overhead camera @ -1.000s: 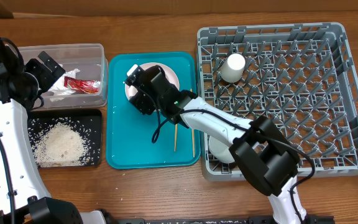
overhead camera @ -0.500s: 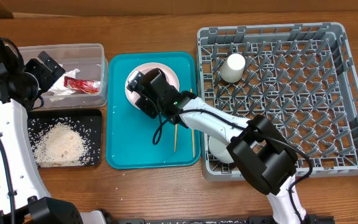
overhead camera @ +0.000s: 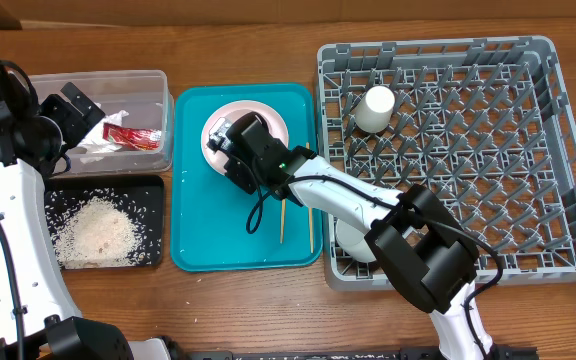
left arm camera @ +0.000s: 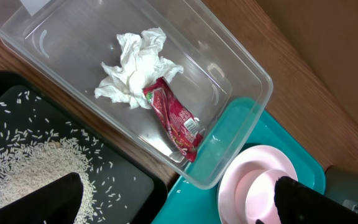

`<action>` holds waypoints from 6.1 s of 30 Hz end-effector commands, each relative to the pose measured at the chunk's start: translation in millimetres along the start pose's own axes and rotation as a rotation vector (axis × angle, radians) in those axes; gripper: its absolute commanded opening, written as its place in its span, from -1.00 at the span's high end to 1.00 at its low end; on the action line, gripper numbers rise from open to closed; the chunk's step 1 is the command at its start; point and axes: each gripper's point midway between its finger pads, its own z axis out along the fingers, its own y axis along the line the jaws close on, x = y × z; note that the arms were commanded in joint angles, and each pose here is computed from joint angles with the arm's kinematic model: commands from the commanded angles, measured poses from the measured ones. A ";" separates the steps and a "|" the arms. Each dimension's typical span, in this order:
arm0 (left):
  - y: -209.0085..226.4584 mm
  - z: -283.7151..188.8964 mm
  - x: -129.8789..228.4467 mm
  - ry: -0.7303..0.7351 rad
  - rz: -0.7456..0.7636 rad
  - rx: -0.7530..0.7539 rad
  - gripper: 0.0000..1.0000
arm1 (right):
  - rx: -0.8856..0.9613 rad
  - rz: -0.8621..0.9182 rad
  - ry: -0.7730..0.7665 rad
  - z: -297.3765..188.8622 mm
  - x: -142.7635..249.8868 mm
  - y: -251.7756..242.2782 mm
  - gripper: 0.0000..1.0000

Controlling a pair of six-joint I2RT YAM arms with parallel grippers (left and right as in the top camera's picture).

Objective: Sort waste into correct bins and load items into the dishwasher
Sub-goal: 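Carry the pink item with the right gripper and place it in the rack, then return the right gripper to the white plate on the teal tray, then grasp the white plate edge with the right gripper and lift it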

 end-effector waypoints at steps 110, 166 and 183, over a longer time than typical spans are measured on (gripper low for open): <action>-4.6 -5.1 -7.8 -0.020 -0.012 0.016 -1.00 | -0.040 1.218 -0.185 -303.0 122.4 -235.1 0.12; -4.6 -5.1 -7.8 -0.020 -0.012 0.016 -1.00 | -0.422 0.376 0.066 -8.6 16.0 90.3 -0.03; -4.6 -5.1 -7.7 -0.019 -0.012 0.016 -1.00 | -0.008 0.485 -0.068 -68.1 -32.0 -61.7 -0.07</action>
